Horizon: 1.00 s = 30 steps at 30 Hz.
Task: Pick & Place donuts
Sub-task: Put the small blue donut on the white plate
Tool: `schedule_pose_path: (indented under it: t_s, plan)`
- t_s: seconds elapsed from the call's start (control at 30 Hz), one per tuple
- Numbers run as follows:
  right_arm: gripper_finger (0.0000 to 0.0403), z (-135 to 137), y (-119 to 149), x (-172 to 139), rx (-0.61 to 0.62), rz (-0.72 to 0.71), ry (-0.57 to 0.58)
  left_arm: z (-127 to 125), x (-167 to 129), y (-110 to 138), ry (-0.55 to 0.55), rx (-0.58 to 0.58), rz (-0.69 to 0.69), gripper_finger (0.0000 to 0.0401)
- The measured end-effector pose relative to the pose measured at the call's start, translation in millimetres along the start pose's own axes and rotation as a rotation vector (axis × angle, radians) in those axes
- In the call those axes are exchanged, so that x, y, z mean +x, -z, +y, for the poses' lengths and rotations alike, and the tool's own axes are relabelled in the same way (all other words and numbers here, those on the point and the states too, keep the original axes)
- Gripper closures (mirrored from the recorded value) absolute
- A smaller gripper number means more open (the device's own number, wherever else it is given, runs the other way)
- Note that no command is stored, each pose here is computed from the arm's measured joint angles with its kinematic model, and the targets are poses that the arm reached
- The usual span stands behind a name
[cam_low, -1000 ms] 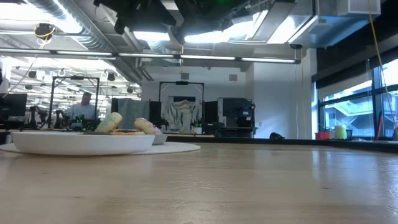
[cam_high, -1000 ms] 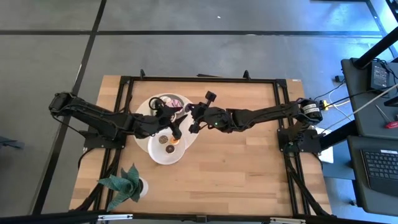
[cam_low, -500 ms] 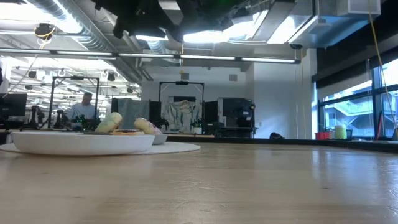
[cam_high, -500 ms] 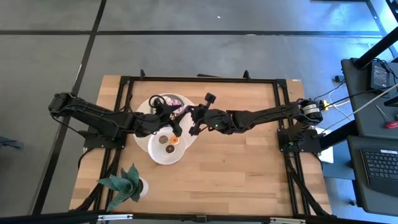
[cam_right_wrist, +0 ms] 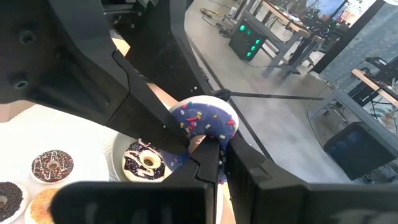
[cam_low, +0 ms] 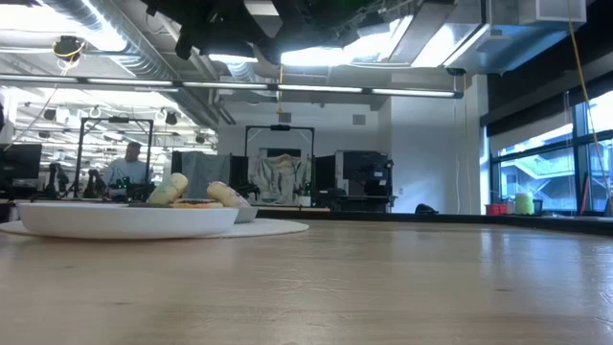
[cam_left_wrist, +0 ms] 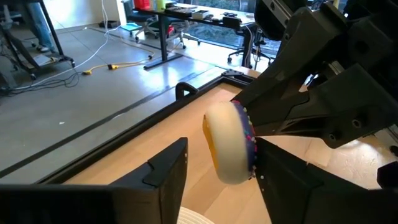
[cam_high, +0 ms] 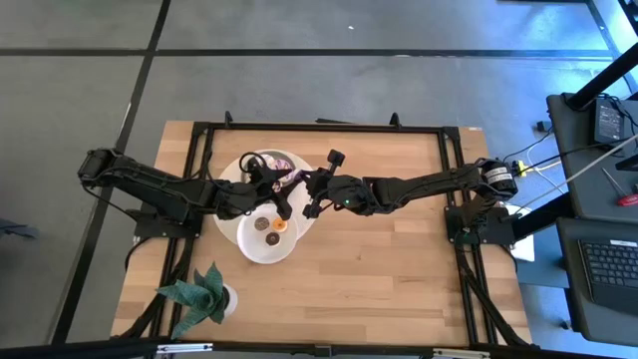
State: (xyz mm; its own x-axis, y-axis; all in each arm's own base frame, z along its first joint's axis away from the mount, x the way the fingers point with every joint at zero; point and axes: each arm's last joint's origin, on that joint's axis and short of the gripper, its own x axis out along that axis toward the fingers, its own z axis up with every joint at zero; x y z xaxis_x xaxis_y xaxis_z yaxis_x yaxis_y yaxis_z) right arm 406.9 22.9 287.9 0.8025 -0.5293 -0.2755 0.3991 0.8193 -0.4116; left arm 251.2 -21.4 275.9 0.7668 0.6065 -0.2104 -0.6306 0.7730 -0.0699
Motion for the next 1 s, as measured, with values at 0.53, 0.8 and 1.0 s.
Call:
schedule_pose_path:
  t_s: [0.53, 0.8, 1.0]
  plan:
    - [0.0379, 0, 1, 0, -0.008, 0.010, -0.002, 0, 0, 0, 0.001, 0.035, 0.001, 0.0352]
    - [0.0315, -3, -1, -3, -0.019, 0.005, -0.004, 0, 0, 0, -0.005, 0.036, 0.000, 0.0379]
    - [0.0225, -9, -6, -12, -0.034, 0.013, -0.015, 0, 0, 1, -0.009, 0.041, 0.004, 0.0380]
